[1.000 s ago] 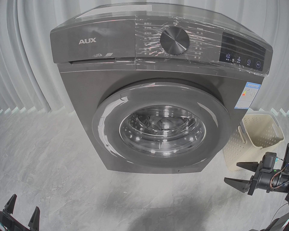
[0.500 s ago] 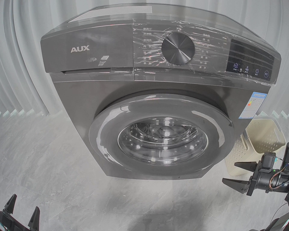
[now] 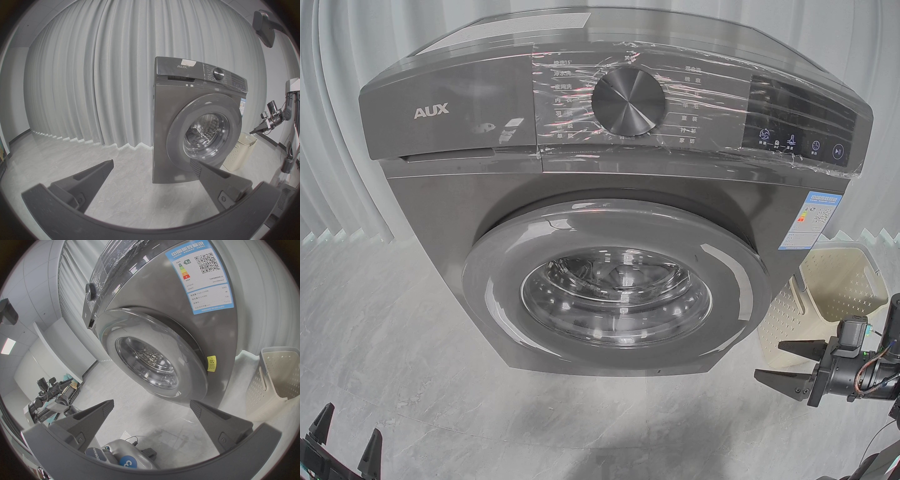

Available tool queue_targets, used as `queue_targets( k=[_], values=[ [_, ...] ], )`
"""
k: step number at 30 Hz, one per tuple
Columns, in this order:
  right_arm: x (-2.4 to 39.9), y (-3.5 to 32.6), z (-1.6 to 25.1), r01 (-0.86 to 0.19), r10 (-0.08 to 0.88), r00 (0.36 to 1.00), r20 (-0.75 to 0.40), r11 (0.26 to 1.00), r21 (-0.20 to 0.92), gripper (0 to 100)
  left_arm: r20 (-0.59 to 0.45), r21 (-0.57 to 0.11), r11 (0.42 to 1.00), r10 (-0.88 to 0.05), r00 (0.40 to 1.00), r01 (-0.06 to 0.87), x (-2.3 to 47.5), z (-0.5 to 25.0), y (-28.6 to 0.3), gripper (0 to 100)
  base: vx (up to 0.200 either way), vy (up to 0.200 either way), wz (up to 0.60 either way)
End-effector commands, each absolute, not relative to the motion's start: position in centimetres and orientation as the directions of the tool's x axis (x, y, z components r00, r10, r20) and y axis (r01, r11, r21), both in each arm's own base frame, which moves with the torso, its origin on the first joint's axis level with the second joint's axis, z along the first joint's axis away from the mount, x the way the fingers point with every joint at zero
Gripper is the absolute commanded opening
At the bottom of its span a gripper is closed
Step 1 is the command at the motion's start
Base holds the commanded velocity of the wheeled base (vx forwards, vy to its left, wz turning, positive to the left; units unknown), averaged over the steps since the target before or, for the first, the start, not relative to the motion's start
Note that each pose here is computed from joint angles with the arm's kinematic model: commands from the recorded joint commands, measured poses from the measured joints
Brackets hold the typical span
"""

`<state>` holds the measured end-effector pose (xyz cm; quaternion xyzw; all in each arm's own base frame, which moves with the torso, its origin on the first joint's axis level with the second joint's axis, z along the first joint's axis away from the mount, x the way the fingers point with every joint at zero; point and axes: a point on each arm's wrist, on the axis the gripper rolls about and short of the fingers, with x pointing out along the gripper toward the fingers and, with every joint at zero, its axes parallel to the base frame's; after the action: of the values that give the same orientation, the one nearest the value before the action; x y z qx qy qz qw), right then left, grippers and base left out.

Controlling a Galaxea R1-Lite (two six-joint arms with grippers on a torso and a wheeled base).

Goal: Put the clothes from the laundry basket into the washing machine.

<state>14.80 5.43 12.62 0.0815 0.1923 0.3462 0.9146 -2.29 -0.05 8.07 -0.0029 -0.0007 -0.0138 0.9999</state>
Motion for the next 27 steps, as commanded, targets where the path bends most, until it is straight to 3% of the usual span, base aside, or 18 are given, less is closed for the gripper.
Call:
queue_targets(
  k=[1,4,12,13,27],
  values=[
    [14.9,6.2,12.9,-0.611,0.677,0.679,-0.284,0.736,0.291,100,0.0,-0.006,1.0,-0.028,1.0,0.028,-2.3,7.5,-0.1,100,0.2,0.0,0.0],
    [15.4,7.4,13.3,-0.573,0.644,0.717,-0.268,0.763,0.3,100,0.0,-0.008,1.0,-0.028,1.0,0.028,-2.3,7.5,-0.1,100,0.2,0.0,0.0],
    [16.2,8.5,13.0,-0.572,0.65,0.719,-0.248,0.755,0.321,100,0.002,-0.012,0.999,-0.029,1.0,0.029,-2.3,7.6,-0.1,100,0.175,0.0,0.0],
    [16.3,8.5,12.9,-0.574,0.651,0.718,-0.245,0.754,0.32,0,0.002,-0.014,1.0,-0.028,1.0,0.028,-2.3,7.6,-0.1,100,0.0,0.0,0.0],
    [16.3,8.3,13.2,-0.578,0.647,0.734,-0.208,0.755,0.31,0,0.0,-0.014,1.0,-0.028,1.0,0.028,-2.3,7.5,-0.1,100,0.0,0.0,0.0]
  ],
)
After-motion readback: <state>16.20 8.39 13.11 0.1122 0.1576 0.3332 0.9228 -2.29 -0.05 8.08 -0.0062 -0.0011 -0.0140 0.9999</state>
